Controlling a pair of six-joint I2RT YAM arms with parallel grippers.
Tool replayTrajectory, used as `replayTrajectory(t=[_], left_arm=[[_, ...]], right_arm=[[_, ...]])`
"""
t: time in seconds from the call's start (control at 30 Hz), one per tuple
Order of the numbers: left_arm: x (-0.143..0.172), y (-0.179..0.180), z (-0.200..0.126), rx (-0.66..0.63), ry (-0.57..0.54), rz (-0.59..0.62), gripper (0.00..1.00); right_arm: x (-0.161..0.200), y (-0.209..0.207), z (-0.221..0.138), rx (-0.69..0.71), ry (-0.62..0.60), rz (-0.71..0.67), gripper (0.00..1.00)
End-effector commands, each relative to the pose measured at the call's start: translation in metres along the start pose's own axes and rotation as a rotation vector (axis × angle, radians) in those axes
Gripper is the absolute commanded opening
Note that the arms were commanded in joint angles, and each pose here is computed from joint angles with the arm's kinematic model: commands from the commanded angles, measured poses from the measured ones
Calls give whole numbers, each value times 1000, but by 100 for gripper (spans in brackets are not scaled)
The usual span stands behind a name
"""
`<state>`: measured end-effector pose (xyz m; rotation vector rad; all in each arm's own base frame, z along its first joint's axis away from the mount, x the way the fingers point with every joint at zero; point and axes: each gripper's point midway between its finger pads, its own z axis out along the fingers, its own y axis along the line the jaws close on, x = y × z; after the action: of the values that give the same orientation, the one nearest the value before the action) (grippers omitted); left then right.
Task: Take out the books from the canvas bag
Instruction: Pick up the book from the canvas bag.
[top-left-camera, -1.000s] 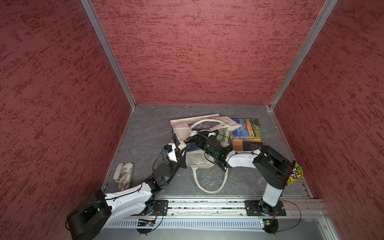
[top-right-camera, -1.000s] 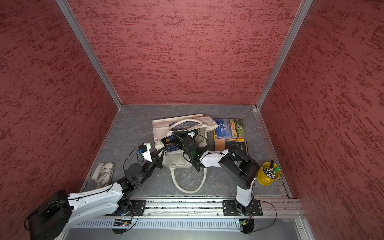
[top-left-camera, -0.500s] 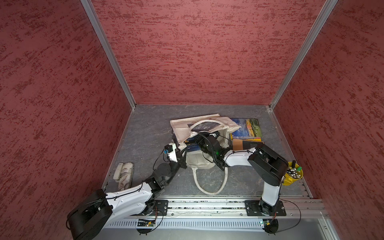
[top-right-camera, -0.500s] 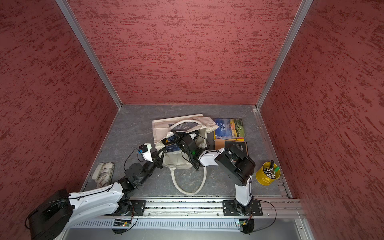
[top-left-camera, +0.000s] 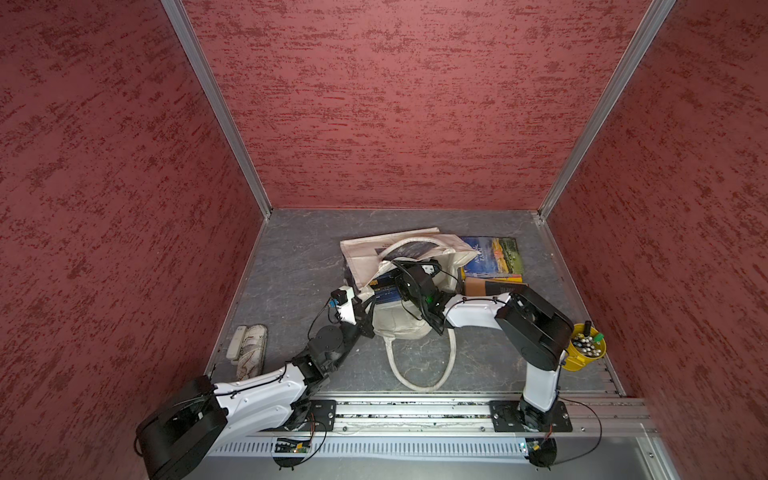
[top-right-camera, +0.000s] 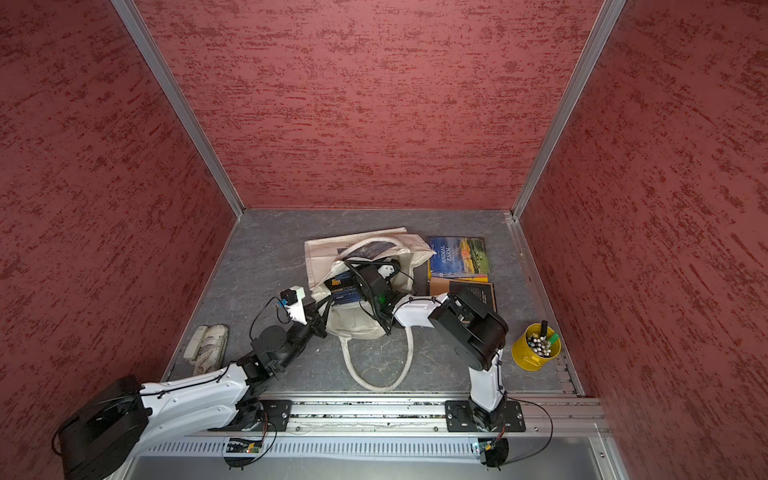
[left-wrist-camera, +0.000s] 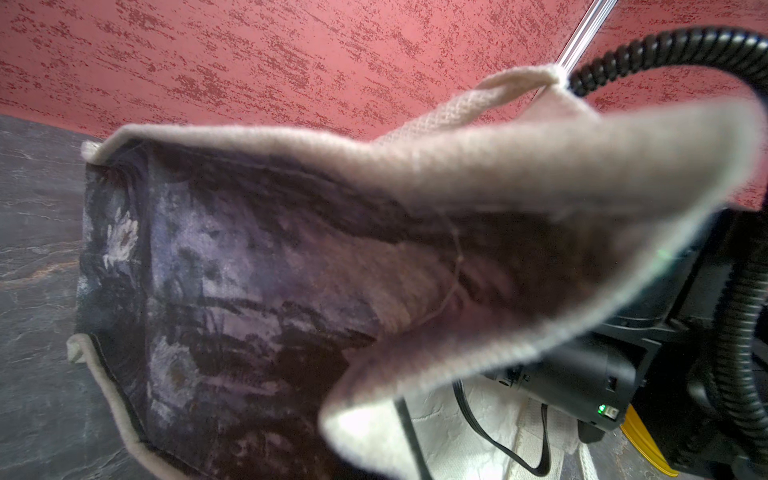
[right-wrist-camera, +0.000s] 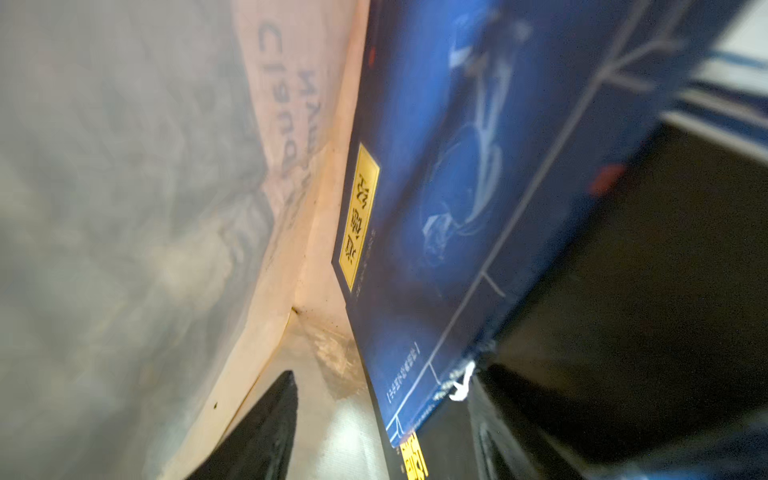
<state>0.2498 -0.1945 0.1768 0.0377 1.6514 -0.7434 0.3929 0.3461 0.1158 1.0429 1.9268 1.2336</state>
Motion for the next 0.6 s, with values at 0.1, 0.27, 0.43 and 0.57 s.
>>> replayTrajectory(t=[0.1, 0.27, 0.43, 0.57], left_arm=[[-16, -13, 4, 34, -41, -2, 0], [-16, -13, 4, 31, -43, 0, 0], [-15, -13, 4, 32, -38, 4, 0], [-15, -14, 4, 35, -37, 3, 0]], right_arm=[[-15, -73, -9, 225, -95, -55, 71], [-23, -74, 14, 233, -114, -109, 69], [-35, -72, 23, 251, -168, -195, 69], [-51, -55, 18, 132, -214, -253, 66]])
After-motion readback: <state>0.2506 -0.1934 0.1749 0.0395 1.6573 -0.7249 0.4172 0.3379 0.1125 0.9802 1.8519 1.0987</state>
